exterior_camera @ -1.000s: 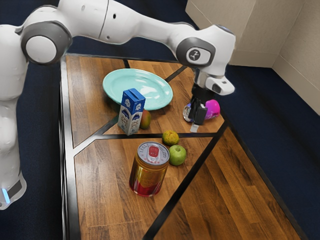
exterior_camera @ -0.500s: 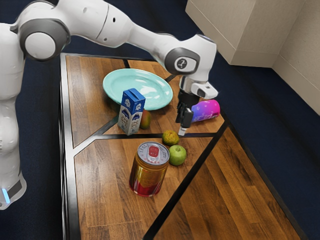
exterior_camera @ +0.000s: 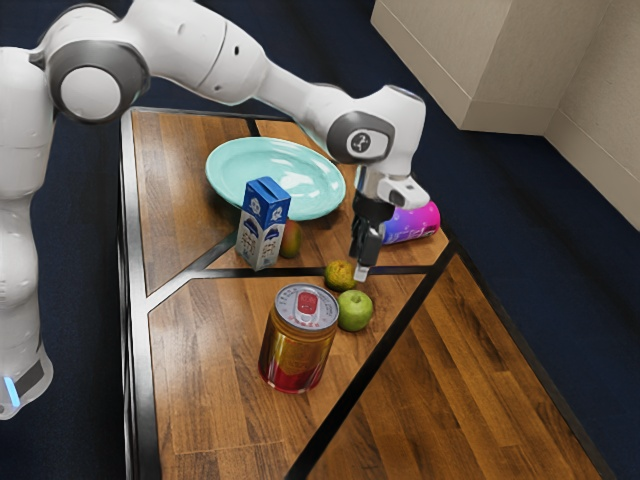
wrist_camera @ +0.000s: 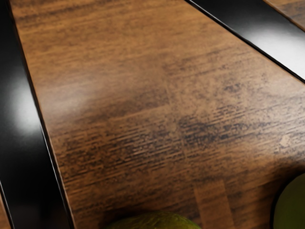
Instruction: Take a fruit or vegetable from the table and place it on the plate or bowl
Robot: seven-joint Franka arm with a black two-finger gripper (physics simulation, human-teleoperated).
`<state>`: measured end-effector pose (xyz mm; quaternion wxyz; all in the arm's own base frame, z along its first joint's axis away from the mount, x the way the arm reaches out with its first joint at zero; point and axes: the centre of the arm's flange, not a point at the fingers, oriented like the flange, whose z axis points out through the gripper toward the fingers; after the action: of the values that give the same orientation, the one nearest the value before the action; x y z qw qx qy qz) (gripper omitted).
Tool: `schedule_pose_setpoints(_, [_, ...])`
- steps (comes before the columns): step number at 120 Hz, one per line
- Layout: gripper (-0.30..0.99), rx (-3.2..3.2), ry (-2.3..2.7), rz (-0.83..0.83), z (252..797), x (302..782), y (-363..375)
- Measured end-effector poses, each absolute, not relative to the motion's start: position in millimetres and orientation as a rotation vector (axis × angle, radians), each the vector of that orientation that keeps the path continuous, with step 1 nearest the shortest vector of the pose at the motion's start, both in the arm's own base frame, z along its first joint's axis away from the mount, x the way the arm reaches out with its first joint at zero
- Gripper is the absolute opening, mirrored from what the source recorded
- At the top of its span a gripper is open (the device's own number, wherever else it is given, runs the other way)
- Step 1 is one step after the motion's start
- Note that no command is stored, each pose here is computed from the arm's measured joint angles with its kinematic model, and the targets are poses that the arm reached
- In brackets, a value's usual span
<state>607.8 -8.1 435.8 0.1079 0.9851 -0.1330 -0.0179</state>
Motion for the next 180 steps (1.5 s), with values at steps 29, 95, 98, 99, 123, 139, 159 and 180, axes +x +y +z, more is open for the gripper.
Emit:
schedule_pose_setpoints(29, [0.69,2.904,-0.424,-0.031,432,610,-1])
schedule_pose_setpoints(95, [0.69,2.891,-0.474,-0.021,410,613,3])
schedule_pose_setpoints(98, [0.69,2.891,-0.476,-0.019,410,613,3])
schedule_pose_setpoints(99, [0.69,2.891,-0.477,-0.019,410,613,3])
schedule_pose_setpoints(123, [0.69,2.892,-0.493,0.003,416,614,3])
schedule_pose_setpoints(139, [0.69,2.893,-0.504,0.019,422,614,2])
schedule_pose_setpoints(159, [0.69,2.902,-0.515,0.051,438,610,2])
schedule_pose_setpoints(180, [0.69,2.906,-0.518,0.044,442,599,1])
